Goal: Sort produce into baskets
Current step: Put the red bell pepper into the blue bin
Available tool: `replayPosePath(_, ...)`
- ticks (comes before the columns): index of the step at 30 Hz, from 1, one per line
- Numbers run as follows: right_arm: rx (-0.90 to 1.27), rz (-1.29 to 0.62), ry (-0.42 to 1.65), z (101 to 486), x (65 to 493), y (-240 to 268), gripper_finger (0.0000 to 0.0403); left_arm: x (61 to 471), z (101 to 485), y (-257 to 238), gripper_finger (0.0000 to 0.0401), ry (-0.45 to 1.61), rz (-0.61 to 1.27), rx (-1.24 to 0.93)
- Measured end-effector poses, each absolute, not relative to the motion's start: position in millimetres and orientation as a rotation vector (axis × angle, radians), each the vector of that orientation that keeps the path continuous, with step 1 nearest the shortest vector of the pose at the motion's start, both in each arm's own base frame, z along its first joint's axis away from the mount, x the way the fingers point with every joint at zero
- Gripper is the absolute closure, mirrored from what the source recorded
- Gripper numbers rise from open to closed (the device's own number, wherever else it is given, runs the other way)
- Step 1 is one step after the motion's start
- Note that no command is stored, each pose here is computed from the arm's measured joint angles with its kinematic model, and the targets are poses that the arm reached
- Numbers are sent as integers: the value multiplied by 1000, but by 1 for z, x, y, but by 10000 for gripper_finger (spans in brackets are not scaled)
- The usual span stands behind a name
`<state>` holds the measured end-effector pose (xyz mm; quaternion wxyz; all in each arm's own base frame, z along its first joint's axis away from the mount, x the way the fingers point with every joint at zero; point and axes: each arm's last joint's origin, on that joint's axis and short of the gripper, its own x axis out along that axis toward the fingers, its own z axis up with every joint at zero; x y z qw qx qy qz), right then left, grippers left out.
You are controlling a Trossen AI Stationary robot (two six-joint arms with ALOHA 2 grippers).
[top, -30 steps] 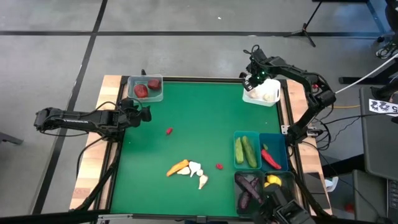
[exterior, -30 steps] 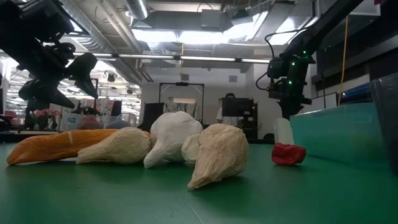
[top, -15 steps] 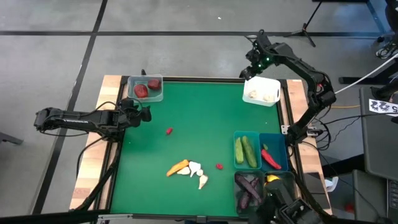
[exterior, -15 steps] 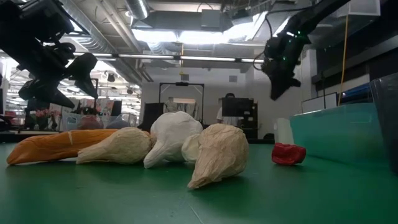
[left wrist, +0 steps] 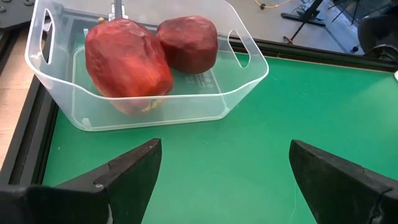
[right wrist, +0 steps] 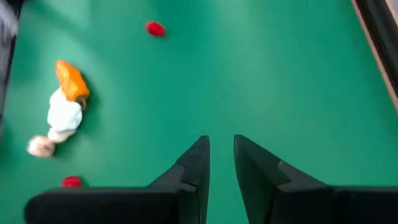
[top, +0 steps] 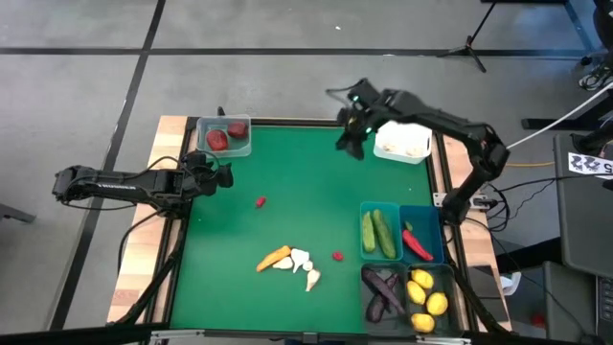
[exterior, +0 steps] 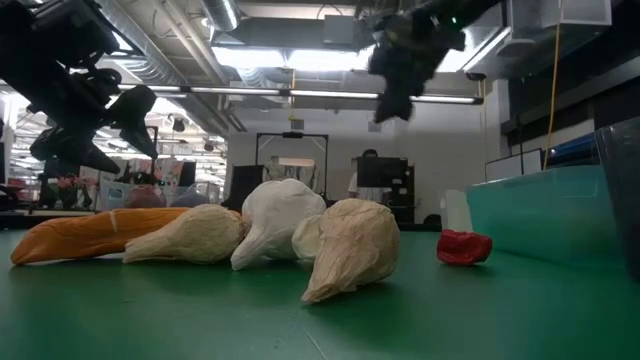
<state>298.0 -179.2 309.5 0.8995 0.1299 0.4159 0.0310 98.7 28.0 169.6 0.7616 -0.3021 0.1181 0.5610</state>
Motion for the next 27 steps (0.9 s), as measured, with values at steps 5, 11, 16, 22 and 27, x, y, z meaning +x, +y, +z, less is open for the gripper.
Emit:
replayPosePath(5, -71, 169, 785, 316, 338, -124, 329, 99, 170, 28, 56, 257, 1221, -657)
replayPosePath(11, -359, 268, 608, 325, 370, -71, 294, 99, 170, 28, 56, 257, 1221, -657)
replayPosePath(16, -399, 214, 493, 312, 401, -64, 204, 99, 170, 28, 56, 258, 1221, -656)
replayPosePath(22, -384, 120, 426, 275, 438, -70, 123, 98, 169, 28, 56, 272, 1218, -638)
replayPosePath(27, -321, 214, 370, 246, 457, -70, 113, 99, 170, 28, 56, 279, 1214, -627)
